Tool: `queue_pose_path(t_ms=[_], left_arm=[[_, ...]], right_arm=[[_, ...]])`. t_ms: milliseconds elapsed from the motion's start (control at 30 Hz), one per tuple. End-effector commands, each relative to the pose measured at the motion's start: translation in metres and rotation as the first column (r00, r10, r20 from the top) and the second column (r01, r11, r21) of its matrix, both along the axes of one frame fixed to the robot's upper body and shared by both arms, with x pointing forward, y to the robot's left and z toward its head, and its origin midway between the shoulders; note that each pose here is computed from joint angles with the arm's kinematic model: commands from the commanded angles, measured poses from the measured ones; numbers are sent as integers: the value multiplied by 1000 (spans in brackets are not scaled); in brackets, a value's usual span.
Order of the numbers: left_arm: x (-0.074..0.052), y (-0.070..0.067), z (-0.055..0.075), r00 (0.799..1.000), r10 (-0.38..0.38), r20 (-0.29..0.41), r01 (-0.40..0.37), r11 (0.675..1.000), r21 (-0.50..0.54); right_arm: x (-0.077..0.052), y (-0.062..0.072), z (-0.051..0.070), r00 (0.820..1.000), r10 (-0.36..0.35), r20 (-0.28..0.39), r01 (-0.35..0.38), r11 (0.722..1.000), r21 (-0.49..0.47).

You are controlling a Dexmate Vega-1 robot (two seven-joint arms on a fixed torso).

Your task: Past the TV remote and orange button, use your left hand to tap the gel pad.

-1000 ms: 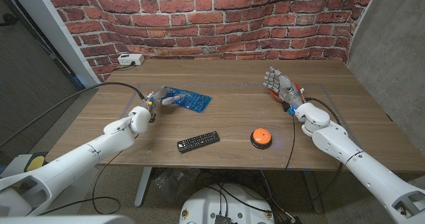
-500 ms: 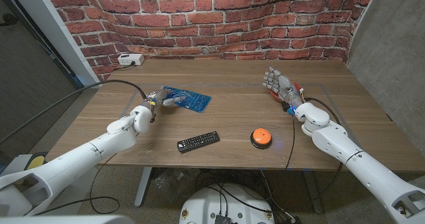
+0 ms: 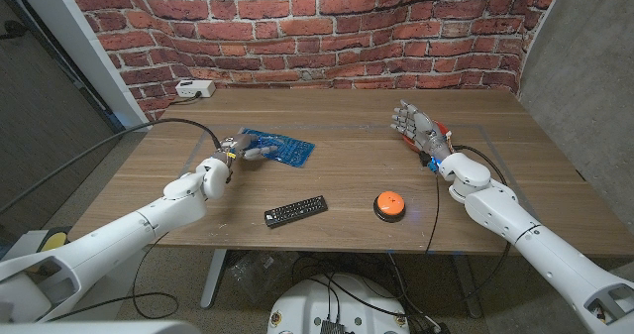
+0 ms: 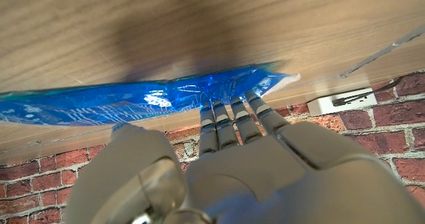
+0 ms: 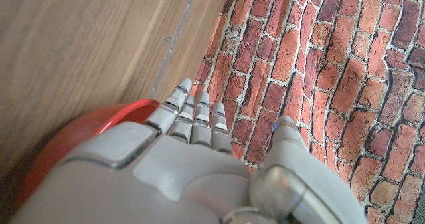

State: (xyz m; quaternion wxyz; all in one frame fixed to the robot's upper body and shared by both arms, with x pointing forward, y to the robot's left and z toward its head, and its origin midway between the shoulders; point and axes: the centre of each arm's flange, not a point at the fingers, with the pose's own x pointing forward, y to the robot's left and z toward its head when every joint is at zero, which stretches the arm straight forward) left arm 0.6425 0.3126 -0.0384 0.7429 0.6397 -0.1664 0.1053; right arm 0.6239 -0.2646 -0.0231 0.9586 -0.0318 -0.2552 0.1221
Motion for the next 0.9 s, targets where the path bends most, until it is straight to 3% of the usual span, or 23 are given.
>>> queue_pose_path(t_ms=[33, 633, 900], left_arm=[[6, -3, -12, 999, -31, -39, 29, 999, -35], [18, -11, -32, 991, -60, -119, 54, 997, -55], [21, -14, -33, 987, -45, -153, 41, 999, -34]], right_arm=[[-3, 3, 1, 1000, 3, -3, -3, 1000, -4], [-6, 2, -2, 1000, 2, -17, -3, 1000, -8], [-6, 3, -1, 1000, 4, -17, -4, 1000, -10]])
